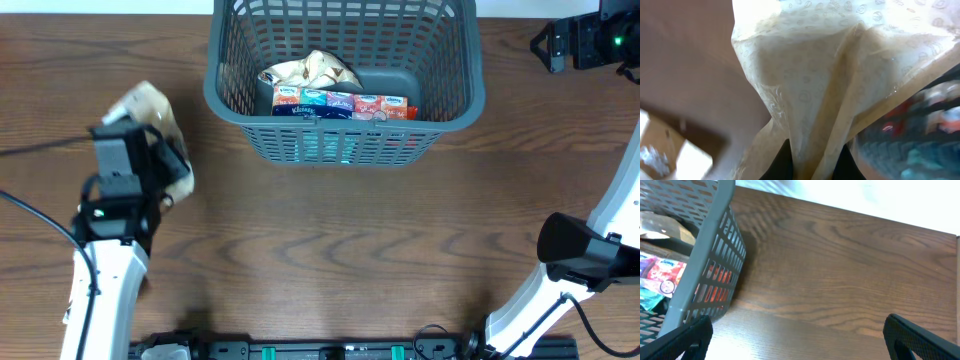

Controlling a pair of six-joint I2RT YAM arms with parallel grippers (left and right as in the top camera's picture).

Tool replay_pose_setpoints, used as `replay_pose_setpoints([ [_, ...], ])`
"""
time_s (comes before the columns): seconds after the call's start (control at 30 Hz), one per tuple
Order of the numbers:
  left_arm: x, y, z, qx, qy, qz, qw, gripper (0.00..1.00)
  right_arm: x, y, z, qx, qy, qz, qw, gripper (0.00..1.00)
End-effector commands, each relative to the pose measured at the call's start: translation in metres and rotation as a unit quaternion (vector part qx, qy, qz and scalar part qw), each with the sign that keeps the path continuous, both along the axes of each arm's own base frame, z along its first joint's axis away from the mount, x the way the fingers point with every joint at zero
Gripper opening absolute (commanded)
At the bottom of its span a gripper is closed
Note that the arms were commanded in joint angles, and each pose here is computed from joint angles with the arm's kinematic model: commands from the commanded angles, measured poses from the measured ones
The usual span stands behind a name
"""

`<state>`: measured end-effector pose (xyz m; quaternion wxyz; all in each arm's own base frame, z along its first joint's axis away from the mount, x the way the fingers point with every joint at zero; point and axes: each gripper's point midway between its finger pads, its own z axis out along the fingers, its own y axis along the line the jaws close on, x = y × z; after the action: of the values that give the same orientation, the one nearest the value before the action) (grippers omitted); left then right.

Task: Pack container
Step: 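Carry the pouch into the basket, release it, withdraw left gripper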

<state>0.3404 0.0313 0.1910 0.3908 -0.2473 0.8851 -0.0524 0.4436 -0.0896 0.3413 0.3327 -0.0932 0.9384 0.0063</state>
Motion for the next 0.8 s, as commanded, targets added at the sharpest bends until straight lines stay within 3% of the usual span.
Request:
replay_pose_setpoints([
  [0.0, 0.027, 0.002, 0.069, 0.043, -0.049, -0.034, 0.997, 0.06, -0.005, 0.004, 0.007, 0.000, -0.008, 0.008, 1.000, 0.99],
  [0.27, 0.094, -0.034, 0.172, 0.101, -0.111, -0.125, 0.981, 0.06, -0.006, 0.005, 0.007, 0.001, -0.005, 0.008, 1.000, 0.99],
  [0.47, 0.134, -0.106, 0.204, 0.169, -0.144, -0.249, 0.943, 0.06, -0.007, 0.005, 0.005, 0.002, -0.002, 0.008, 1.000, 0.99],
  [0.67, 0.127, -0.213, 0.199, 0.239, -0.185, -0.459, 0.835, 0.06, -0.007, 0.005, 0.006, 0.002, -0.002, 0.008, 1.000, 0.99],
  [0.77, 0.115, -0.250, 0.182, 0.303, -0.183, -0.541, 0.763, 0.06, -0.007, 0.005, 0.006, 0.002, -0.002, 0.008, 1.000, 0.99],
])
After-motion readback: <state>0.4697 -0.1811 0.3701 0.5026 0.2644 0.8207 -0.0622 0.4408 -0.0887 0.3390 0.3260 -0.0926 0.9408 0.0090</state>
